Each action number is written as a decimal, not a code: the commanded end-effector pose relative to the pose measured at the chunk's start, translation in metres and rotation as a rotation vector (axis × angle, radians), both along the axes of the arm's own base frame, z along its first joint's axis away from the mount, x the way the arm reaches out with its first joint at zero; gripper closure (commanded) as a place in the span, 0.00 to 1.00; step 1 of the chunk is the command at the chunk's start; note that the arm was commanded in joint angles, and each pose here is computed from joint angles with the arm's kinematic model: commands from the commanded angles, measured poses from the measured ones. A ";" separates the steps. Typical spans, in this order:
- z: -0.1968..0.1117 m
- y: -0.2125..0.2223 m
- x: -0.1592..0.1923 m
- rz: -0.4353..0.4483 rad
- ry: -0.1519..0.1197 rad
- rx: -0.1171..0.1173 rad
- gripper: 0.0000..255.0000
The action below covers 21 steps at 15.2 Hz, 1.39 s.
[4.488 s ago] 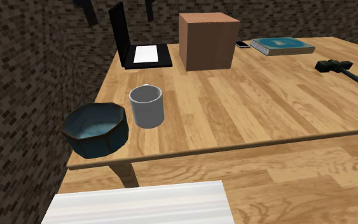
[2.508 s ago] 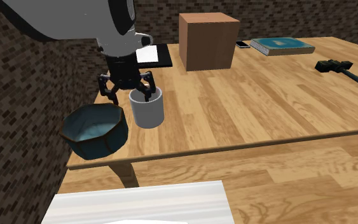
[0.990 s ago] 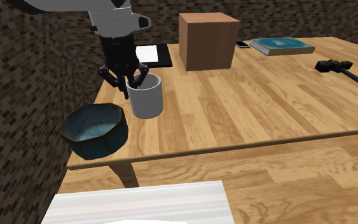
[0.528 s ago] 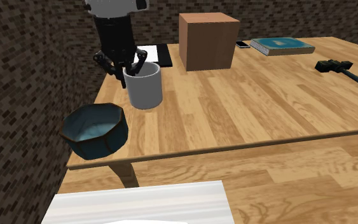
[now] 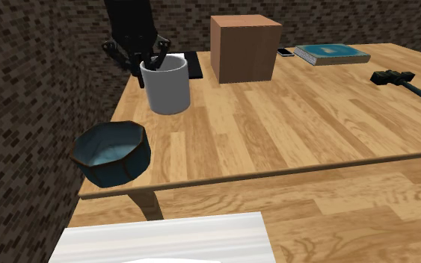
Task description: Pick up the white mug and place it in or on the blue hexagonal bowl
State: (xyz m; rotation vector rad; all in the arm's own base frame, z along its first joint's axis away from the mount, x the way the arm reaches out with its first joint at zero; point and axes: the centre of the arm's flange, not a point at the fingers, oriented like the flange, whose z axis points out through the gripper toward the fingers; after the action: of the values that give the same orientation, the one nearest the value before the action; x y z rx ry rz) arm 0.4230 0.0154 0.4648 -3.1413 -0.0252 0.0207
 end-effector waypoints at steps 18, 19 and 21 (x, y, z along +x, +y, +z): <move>0.065 0.100 -0.062 0.000 0.000 0.000 1.00; 0.067 0.112 -0.069 0.000 0.000 0.000 1.00; 0.063 0.125 -0.077 0.000 0.000 0.000 1.00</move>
State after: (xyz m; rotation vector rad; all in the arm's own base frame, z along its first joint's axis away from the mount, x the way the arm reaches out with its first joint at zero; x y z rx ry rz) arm 0.3515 0.1352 0.5304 -3.1413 -0.0278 0.0208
